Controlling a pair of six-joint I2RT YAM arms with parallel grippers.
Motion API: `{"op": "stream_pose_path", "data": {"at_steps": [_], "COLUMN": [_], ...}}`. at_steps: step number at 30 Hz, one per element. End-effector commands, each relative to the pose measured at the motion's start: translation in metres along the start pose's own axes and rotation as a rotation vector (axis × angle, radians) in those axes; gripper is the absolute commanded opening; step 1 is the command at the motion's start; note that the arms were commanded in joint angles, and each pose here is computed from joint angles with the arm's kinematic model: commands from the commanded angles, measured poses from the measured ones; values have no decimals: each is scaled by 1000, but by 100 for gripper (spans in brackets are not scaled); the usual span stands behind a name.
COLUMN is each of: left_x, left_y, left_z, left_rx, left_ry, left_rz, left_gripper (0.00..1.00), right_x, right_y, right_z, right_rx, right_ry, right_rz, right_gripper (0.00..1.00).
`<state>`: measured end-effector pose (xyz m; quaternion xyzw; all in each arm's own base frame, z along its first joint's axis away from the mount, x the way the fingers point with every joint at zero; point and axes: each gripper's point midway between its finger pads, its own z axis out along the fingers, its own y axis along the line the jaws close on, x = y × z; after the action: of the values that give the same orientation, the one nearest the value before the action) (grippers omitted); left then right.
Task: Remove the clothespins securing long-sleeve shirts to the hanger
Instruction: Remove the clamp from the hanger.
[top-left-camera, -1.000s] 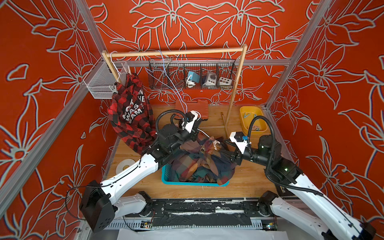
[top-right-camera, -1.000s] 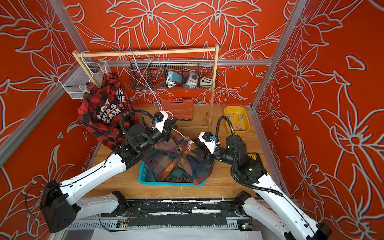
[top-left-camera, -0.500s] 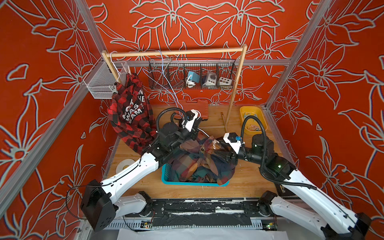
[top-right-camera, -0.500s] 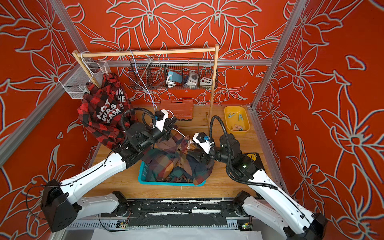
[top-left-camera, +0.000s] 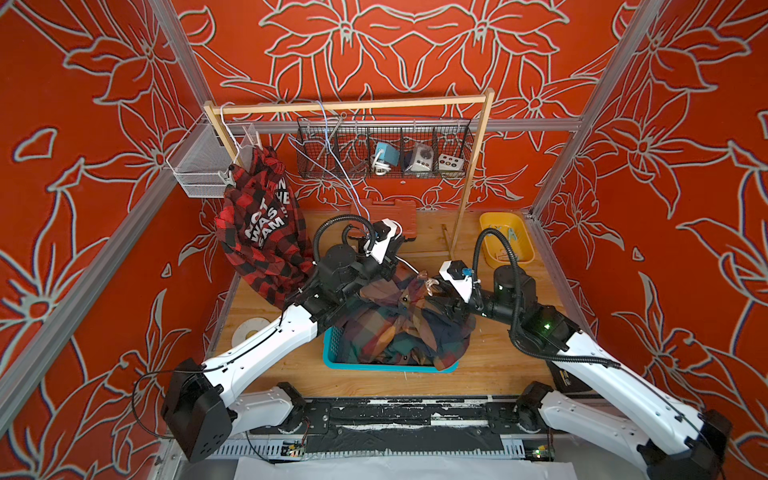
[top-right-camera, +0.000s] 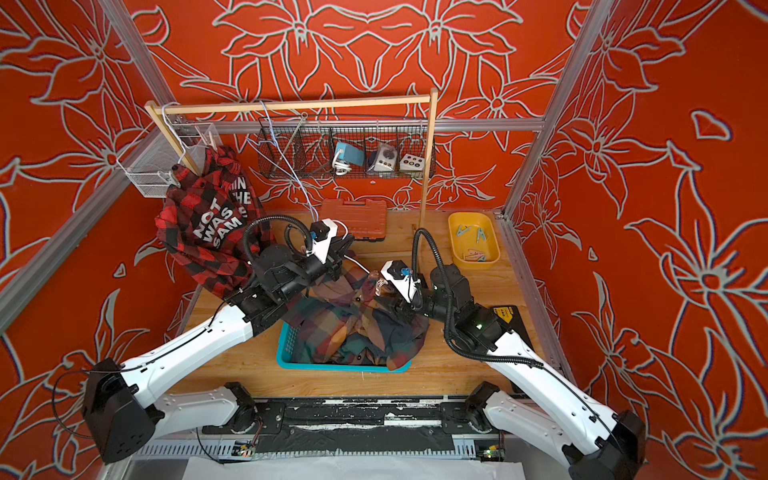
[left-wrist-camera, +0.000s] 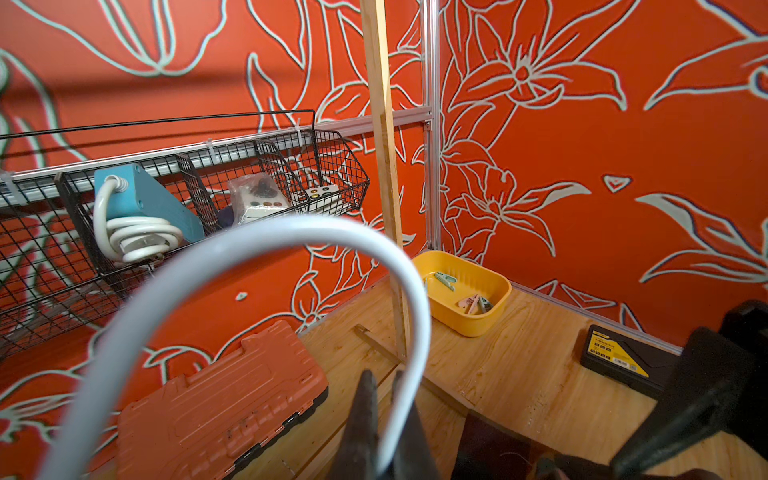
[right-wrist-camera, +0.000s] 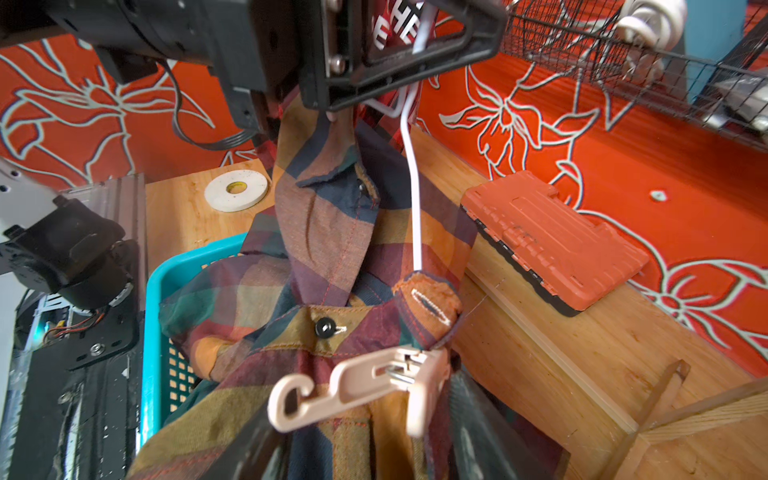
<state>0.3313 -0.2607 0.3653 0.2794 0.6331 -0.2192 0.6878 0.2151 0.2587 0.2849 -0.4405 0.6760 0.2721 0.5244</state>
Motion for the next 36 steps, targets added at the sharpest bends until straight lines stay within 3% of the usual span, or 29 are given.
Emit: {"op": "stream_pose_path", "data": {"at_steps": [1,13,28,36], "left_x": [-18,-14,-6,-4], "left_y": [2,0,0,-1], "left_z": [0,0,-2,-2], "left_rx": [6,12,13,15], "left_ry": [-45,-37,-24,-21], "left_rz": [9,10,7,4], "left_gripper": [0,0,0,0], "right_x": [-21,-25,-24,-24], "right_y": [-7,-9,-10,-14], "right_z": [-4,3,4,3], "right_rx": [44,43,53,80], "right_ry": [-57,-57,-54,-53], "right_rz": [-27,-21,-39,-46], "right_gripper": [59,55,9,0]}}
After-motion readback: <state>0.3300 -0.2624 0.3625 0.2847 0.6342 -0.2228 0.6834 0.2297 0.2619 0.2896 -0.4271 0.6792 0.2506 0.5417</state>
